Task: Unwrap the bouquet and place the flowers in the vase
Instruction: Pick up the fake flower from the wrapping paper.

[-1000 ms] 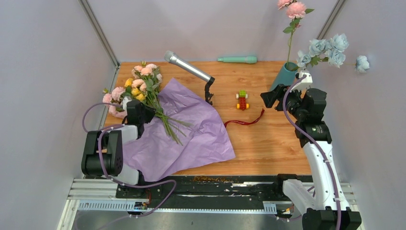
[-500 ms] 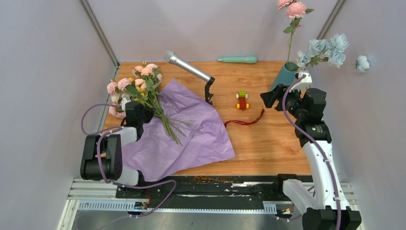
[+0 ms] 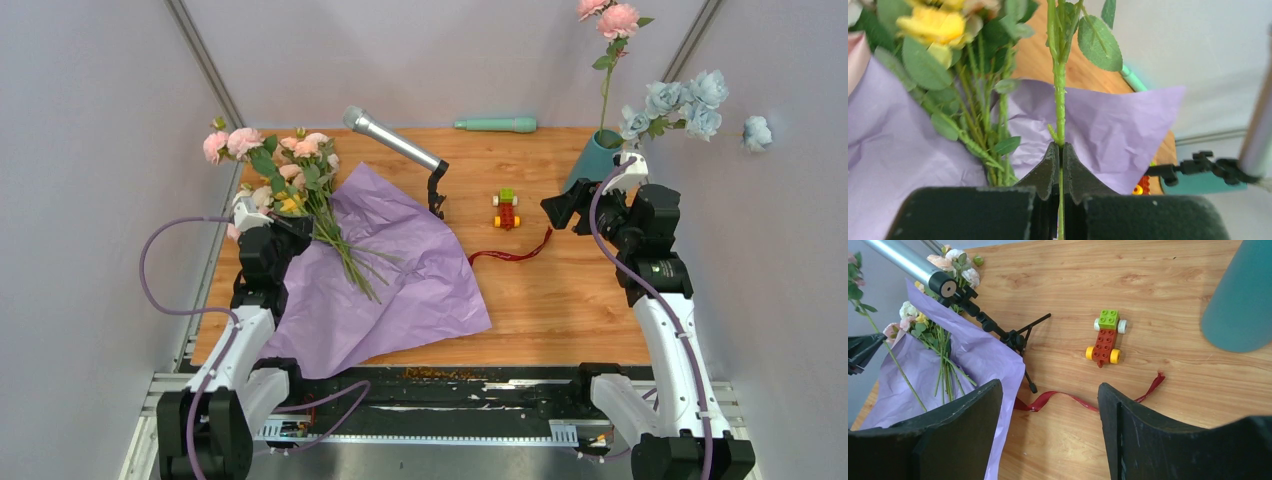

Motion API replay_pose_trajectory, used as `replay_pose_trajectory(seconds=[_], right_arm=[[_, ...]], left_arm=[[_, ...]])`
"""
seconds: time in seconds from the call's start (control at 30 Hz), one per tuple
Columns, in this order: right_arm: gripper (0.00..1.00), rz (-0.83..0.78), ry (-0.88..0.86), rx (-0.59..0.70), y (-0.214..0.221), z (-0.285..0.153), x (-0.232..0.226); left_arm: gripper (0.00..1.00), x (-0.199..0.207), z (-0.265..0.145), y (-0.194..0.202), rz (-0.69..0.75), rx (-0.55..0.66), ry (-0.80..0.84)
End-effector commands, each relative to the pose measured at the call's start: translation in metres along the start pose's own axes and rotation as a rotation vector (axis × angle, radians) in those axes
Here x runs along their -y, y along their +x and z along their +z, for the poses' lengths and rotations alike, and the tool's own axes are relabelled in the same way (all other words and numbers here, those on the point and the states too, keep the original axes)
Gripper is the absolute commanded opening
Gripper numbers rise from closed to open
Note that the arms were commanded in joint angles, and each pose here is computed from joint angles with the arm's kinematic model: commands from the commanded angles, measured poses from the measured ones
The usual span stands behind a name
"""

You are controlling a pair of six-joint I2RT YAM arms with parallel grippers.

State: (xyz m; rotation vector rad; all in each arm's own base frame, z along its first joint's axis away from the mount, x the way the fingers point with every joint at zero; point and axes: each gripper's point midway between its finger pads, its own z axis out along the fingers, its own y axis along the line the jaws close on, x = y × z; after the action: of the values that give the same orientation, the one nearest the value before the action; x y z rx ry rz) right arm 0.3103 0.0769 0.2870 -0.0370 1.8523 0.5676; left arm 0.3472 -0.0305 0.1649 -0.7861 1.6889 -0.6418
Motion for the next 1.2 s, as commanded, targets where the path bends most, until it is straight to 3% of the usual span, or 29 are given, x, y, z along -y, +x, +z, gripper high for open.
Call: replay_pose_trajectory(seconds=[0.0,0.2,0.4,0.77,0.97,1.17], right_arm=[[0.71,-0.026,-0.085,0.029,-0.018,-0.007,-0.022],[0.74,0.006,-0.220,0.006,-0.018,-0.011,-0.048],[0.75,0.011,-0.425,-0.018,-0.020,-0.021,-0.087],[0.77,-0.052,-0.727,-0.041,-0.013,-0.022,-0.176],[0.78,-0.014,-0.911,0.055,-0.021,-0.033,-0.234],[0.78,0.014,-0.909,0.100,-0.031,-0.032,-0.245]], left_arm=[[0.00,0.037,-0.022,-0.014,0.196,0.031,0.157],[0.00,0.108,-0.047,0.006,0.439,-0.012,0.398],[0.00,0.188,-0.103,0.021,0.614,-0.004,0.701],[0.00,0.295,-0.177,0.066,0.682,-0.155,1.164],[0.00,0.307,-0.197,0.091,0.653,-0.209,1.299],[0.00,0.294,-0.204,0.094,0.617,-0.210,1.309]])
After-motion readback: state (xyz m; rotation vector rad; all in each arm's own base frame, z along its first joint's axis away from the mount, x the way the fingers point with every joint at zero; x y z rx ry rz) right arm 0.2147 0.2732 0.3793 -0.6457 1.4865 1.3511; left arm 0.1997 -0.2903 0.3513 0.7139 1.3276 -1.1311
